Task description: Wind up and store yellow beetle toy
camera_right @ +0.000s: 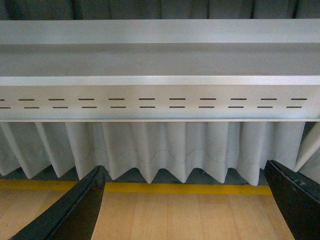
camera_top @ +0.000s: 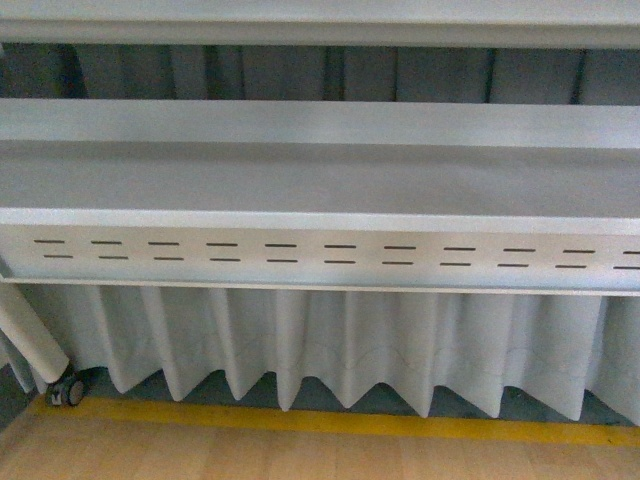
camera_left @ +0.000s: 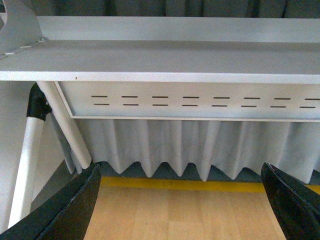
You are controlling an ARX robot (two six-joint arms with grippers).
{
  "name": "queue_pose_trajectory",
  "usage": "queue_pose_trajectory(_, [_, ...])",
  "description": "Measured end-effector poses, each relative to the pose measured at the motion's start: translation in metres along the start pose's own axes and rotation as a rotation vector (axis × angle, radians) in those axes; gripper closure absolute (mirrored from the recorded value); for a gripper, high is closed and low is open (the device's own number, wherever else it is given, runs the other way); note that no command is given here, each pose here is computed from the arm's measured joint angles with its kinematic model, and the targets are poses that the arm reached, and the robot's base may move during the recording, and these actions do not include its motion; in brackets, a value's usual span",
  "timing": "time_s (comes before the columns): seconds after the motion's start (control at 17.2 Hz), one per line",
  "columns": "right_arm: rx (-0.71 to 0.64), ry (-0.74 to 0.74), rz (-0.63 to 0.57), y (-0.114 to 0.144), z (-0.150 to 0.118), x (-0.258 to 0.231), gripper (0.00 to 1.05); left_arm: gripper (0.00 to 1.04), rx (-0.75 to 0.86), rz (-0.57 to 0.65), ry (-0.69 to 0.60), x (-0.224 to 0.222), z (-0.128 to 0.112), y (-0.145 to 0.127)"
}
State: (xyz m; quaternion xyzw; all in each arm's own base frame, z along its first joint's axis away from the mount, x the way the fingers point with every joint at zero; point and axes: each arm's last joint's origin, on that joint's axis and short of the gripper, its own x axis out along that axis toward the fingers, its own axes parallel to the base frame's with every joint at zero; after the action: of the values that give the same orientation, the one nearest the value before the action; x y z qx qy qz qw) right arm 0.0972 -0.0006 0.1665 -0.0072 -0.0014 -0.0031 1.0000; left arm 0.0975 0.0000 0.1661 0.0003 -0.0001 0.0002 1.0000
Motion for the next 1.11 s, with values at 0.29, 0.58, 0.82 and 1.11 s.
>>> queue_pose_trajectory(0.29, [0.000,0.000,0.000,0.0000,0.0000,0.0000,0.07,0.07,0.000,0.000,0.000,0.0000,0.0000,0.0000])
queue_pose_trajectory(0.58, [0.000,0.000,0.000,0.0000,0.0000,0.0000,0.07,0.07,0.000,0.000,0.000,0.0000,0.0000,0.0000])
queue_pose_trajectory(0.82, [0.000,0.000,0.000,0.0000,0.0000,0.0000,0.07,0.07,0.000,0.000,0.000,0.0000,0.0000,0.0000])
queue_pose_trajectory(1.11, [0.000,0.000,0.000,0.0000,0.0000,0.0000,0.07,0.07,0.000,0.000,0.000,0.0000,0.0000,0.0000])
